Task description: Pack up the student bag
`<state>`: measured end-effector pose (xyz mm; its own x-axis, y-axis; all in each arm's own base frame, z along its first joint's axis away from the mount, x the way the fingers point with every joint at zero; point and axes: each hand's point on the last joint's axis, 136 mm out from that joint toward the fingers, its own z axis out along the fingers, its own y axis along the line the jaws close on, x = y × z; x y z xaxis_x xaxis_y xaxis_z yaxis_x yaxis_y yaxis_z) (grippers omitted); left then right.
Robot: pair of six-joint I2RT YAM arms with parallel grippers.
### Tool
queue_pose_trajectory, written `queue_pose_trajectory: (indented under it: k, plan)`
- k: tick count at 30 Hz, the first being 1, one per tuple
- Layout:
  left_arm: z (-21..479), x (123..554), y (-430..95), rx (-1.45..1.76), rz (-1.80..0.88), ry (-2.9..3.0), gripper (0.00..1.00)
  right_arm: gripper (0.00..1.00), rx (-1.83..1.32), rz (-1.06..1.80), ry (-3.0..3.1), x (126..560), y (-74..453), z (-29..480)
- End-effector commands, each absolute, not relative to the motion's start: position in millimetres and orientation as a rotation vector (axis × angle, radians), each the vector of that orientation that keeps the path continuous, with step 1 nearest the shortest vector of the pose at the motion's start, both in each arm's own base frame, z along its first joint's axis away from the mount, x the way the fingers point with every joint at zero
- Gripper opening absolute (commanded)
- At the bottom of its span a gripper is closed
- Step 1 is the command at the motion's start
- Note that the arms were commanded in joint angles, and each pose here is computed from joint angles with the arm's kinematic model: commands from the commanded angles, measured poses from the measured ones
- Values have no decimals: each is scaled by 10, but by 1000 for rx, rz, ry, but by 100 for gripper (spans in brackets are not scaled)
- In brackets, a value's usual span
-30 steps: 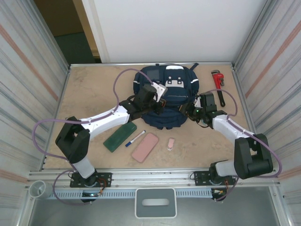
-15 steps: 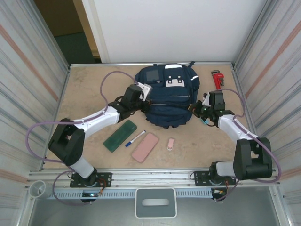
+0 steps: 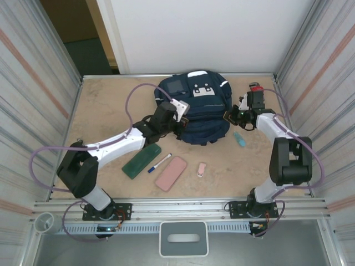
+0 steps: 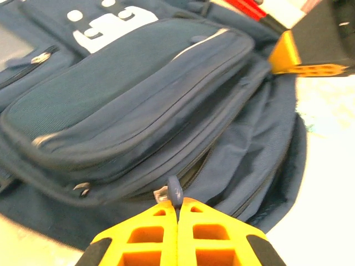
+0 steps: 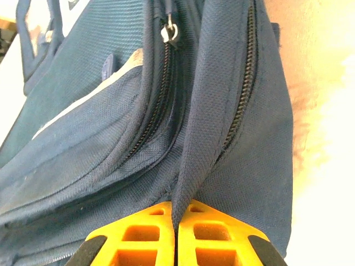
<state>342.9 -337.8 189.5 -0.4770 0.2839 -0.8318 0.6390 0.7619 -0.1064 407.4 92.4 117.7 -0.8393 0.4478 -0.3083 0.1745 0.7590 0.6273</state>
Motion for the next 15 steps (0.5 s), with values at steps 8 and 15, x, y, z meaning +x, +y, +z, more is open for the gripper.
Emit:
queue_pose_trajectory:
  k: [8,15]
  plan:
    - [2160,3531,-3905,742,-573,1997,0,43,493,723,2467,4056,569,1302]
    - [2058,3533,-3935,758,-571,2010,0,69,521,816,2436,3679,841,1192]
